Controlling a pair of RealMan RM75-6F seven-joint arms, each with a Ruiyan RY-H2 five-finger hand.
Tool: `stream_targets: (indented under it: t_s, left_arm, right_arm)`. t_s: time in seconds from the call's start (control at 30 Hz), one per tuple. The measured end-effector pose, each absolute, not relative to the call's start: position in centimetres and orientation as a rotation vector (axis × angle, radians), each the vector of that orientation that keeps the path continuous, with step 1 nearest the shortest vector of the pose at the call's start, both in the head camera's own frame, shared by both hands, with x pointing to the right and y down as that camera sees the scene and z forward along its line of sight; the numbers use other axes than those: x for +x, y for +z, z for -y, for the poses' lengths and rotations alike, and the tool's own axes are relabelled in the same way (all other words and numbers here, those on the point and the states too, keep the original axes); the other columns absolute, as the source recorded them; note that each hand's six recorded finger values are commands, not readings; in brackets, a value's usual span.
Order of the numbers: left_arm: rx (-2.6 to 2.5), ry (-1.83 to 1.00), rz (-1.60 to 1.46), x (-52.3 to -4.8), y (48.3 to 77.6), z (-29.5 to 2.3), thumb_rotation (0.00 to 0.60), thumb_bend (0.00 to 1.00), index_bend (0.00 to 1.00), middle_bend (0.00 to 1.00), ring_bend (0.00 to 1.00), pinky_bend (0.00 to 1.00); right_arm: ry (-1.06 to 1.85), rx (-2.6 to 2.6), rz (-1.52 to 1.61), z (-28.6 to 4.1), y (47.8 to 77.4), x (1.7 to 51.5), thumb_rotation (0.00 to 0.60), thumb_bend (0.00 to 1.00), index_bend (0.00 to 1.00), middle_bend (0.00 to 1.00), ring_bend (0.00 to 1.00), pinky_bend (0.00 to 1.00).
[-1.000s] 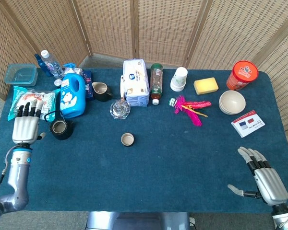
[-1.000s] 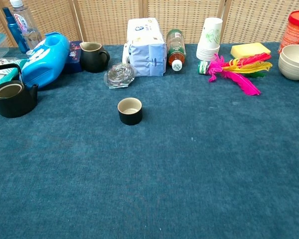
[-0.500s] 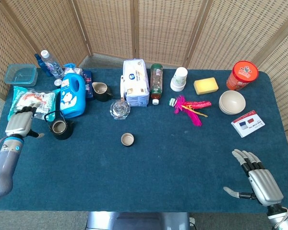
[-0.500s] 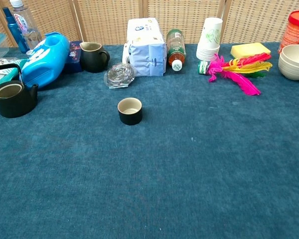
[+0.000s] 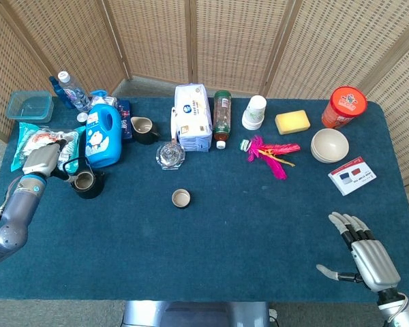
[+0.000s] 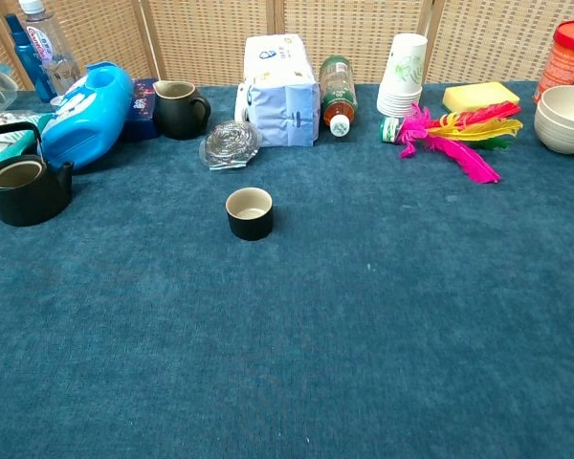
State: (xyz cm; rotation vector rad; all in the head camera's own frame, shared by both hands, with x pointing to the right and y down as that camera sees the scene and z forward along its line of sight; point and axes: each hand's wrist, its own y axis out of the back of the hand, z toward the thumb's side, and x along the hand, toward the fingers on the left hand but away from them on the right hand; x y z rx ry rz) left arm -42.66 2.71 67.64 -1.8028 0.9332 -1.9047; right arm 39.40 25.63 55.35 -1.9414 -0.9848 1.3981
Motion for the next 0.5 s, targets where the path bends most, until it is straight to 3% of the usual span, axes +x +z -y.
stream_targets:
  t_s: [0.13,0.27,0.5]
  left_arm:
    - [-1.810,-1.939,-0.910,-42.5,68.1,-3.0,0.600,0.00,0.10,0.15,0.16,0.22]
    - [-1.814,-1.977,-0.888,-42.3,68.7,-3.4,0.600,0.00,0.14,0.24,0.20,0.31]
    - [-1.805,-1.994,-0.891,-42.1,69.0,-3.4,0.600,0.00,0.16,0.26,0.22,0.32]
  right_arm:
    - [1.400,-1.946,0.984,-25.6,55.4,39.4,0.279,0.00,0.00,0.00,0.00,0.00]
    - [1.394,-1.952,0.985,-25.6,55.4,39.4,0.279,0.00,0.00,0.00,0.00,0.00]
    - [1.392,-1.962,0.981,-25.7,55.5,39.3,0.279,0.00,0.00,0.00,0.00,0.00]
